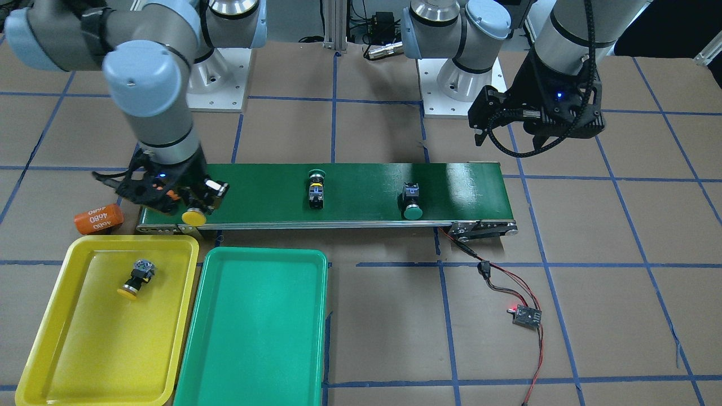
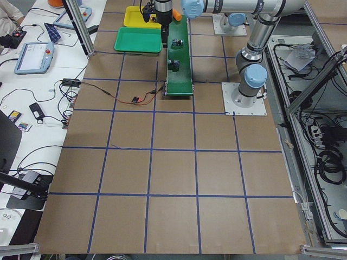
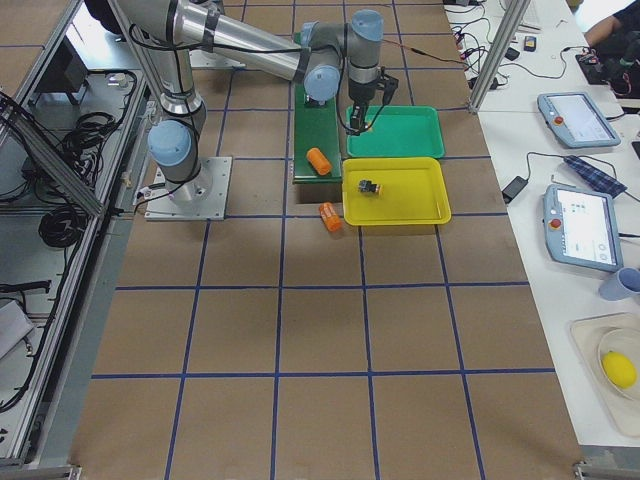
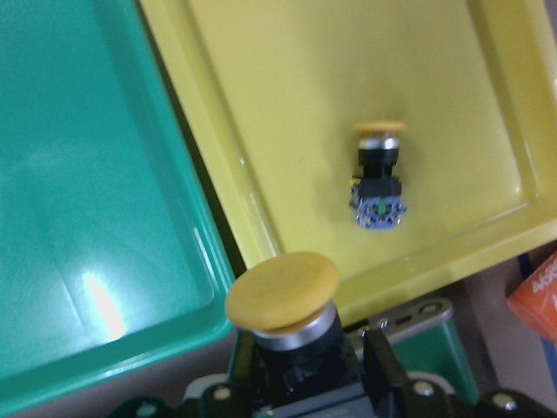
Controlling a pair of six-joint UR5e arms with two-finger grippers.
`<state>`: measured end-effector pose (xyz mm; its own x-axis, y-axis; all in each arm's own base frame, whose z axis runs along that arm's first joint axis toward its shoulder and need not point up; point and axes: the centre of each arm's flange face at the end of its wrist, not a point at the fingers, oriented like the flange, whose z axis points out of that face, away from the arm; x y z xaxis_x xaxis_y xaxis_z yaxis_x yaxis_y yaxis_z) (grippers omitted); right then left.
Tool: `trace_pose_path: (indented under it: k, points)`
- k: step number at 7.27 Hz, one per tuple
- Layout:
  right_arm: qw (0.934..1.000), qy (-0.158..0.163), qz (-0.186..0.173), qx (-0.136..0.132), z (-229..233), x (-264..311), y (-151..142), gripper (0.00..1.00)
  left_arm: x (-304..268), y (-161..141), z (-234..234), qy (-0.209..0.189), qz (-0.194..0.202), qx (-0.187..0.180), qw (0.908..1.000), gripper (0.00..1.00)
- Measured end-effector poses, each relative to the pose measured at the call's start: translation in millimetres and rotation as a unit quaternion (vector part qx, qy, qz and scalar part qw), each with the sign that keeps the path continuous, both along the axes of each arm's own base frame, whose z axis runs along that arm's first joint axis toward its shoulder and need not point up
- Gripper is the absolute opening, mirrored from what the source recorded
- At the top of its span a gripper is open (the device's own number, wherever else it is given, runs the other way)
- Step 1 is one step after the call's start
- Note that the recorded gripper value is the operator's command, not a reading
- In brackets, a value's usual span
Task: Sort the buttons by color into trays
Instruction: 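Carry the yellow button with the right gripper into the yellow tray, then move the right gripper to the green button on the belt and grasp it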
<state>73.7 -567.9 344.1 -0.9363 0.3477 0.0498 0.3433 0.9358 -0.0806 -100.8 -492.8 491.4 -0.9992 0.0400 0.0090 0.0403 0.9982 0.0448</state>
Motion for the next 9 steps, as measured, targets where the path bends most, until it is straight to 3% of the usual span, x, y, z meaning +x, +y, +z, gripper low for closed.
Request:
trace_pose_path:
  k: [1,2,3,4,6,9]
  points:
    - [0.9998,0.001,-0.006,-0.017,-13.8,-17.5,-27.9,0.0,0.2,-0.2,-0.2,-0.001,0.0,0.0,1.0,1.0]
    - [0.9993,0.003,-0.008,-0.037,-35.9,-26.0,-51.7,0.15,0.6,-0.5,-0.2,-0.001,0.001,0.0,1.0,1.0]
    - [0.9983,0.005,-0.007,-0.058,-60.5,-29.2,-70.5,0.98,0.9,-0.7,0.3,-0.001,0.001,-0.001,1.0,1.0]
    - [0.9973,0.007,-0.004,-0.073,-80.6,-29.9,-82.3,1.0,1.0,-0.8,0.4,-0.002,0.001,-0.001,1.0,1.0]
    - [0.997,0.008,-0.001,-0.077,-98.4,-29.4,-87.0,1.0,1.2,-1.4,0.7,-0.002,0.001,-0.001,1.0,1.0]
    - [0.9979,0.007,0.005,-0.065,-88.0,-13.6,-62.4,1.0,1.2,-1.9,1.9,-0.002,0.001,-0.003,1.0,1.0]
